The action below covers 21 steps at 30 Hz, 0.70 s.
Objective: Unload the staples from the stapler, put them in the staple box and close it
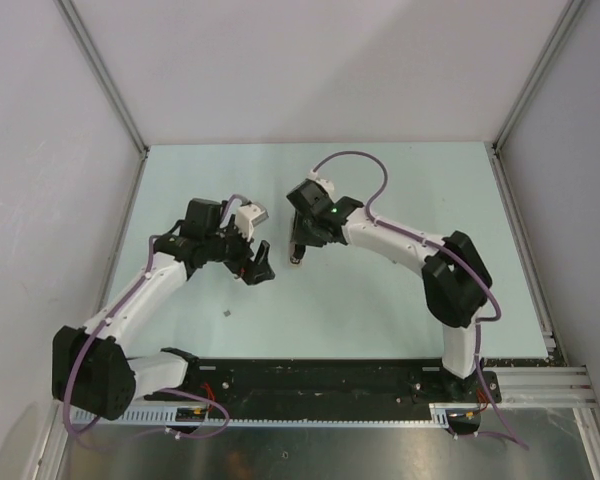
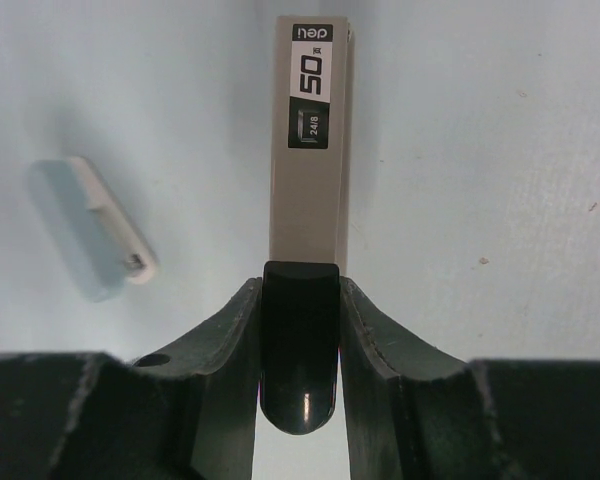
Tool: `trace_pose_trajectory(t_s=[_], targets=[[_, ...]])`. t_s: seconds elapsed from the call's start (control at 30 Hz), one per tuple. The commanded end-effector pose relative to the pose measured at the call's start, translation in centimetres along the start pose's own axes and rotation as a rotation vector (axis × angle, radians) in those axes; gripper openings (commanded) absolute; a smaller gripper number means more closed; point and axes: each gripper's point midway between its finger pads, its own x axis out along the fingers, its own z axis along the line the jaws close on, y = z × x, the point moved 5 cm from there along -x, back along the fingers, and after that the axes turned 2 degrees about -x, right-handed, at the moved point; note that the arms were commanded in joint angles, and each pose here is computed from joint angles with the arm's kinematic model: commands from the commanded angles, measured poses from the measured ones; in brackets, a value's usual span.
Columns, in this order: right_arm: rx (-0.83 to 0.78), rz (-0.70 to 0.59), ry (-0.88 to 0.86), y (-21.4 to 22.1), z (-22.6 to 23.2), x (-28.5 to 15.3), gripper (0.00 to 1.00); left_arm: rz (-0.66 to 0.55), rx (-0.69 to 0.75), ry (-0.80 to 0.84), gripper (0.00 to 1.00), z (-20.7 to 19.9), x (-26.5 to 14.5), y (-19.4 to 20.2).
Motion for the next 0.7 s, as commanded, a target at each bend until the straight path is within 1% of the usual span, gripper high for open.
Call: trace_pose_trajectory(t_s=[0.0, 0.17, 0.37, 0.67], targets=[[0.166, -0.158, -0.173, -3.6, 2.6, -4.5, 0.00, -0.055, 0.047, 0.129, 0.99, -1.2, 1.2, -0.6], [0.214, -0.178, -0.201, -3.1, 3.1, -5.4, 0.00, -0.036, 0.037, 0.151, 0.99, -0.7, 2.8, -0.5], [0.232, -0.200, -0.239, -2.7, 4.4, -6.6, 0.00, -0.017, 0.053, 0.159, 0.94, 0.2, 4.3, -0.2], [0.254, -0.219, -0.282, -2.7, 5.4, -7.8, 0.00, 0.000, 0.079, 0.158, 0.94, 1.1, 5.6, 0.4]])
